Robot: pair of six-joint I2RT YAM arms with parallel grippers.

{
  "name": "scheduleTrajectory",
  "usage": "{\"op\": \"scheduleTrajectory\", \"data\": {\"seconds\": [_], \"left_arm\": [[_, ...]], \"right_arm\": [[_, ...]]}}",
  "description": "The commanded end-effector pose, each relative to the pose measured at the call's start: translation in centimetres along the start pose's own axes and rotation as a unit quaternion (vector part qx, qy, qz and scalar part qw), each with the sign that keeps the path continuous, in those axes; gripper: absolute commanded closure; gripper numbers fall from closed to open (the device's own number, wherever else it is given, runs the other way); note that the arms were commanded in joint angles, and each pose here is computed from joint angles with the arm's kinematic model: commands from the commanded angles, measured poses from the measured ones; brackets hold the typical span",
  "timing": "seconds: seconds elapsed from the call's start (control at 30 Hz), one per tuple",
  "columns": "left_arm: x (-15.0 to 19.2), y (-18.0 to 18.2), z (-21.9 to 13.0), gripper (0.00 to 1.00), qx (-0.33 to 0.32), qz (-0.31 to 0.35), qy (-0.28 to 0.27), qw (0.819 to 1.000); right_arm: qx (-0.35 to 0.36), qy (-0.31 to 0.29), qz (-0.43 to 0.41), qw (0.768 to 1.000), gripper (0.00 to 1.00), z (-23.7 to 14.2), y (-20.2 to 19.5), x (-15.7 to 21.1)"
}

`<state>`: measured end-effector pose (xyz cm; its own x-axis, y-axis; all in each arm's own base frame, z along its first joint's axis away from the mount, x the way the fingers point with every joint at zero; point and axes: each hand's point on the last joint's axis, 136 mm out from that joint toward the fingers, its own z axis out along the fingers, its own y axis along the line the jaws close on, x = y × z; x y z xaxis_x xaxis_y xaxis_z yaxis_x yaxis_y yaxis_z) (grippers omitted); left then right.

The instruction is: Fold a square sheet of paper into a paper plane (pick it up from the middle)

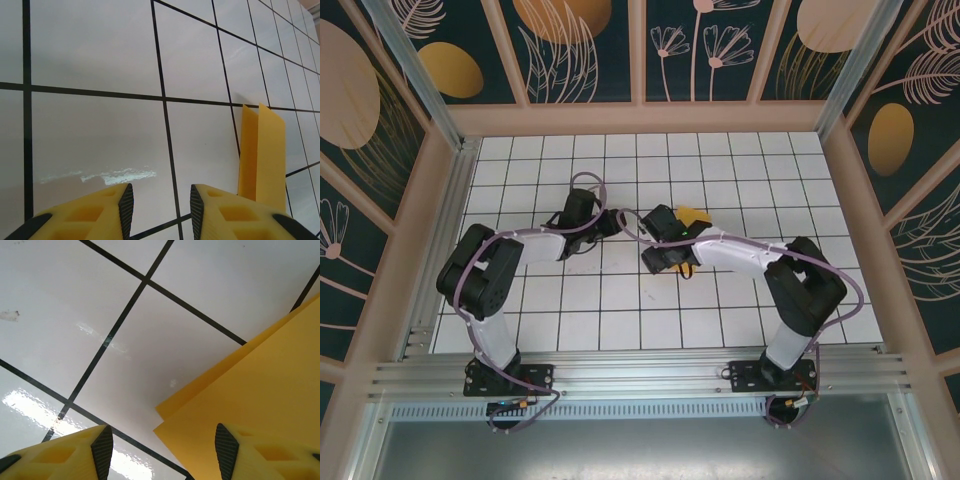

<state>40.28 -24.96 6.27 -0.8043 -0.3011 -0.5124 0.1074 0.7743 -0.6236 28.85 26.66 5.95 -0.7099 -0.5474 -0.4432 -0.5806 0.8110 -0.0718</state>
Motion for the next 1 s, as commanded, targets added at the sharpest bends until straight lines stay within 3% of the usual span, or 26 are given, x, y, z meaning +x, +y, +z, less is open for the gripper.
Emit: {"op": "scheduleTrajectory", "data": {"seconds": [0.0, 0.5, 0.73, 0.8, 0.97], "left_arm": [[-1.1, -0.5, -0.6, 0.61, 0.010, -0.004, -0.025, 1.000], [-0.8, -0.4, -0.7, 0.62, 0.014, -0.008, -0.023, 1.000], [-0.6, -0.6, -0.6, 0.61, 0.019, -0.008, -0.019, 1.000], [-0.6, -0.8, -0.6, 0.61, 0.025, -0.008, -0.018, 0.999], [-0.6, -0.9, -0.4, 0.61, 0.028, -0.008, -0.015, 0.999]], "right_arm": [[0.068, 0.028, 0.003, 0.997, 0.39, 0.7, -1.4, 1.2], [0.145, 0.042, -0.010, 0.988, 0.36, 2.1, -2.4, 1.7], [0.171, 0.016, 0.005, 0.985, 0.46, 0.5, -3.4, 0.9], [0.175, 0.016, 0.010, 0.984, 0.54, 0.4, -3.7, 1.0], [0.143, 0.024, 0.013, 0.989, 0.59, 0.9, -2.5, 1.7]]}}
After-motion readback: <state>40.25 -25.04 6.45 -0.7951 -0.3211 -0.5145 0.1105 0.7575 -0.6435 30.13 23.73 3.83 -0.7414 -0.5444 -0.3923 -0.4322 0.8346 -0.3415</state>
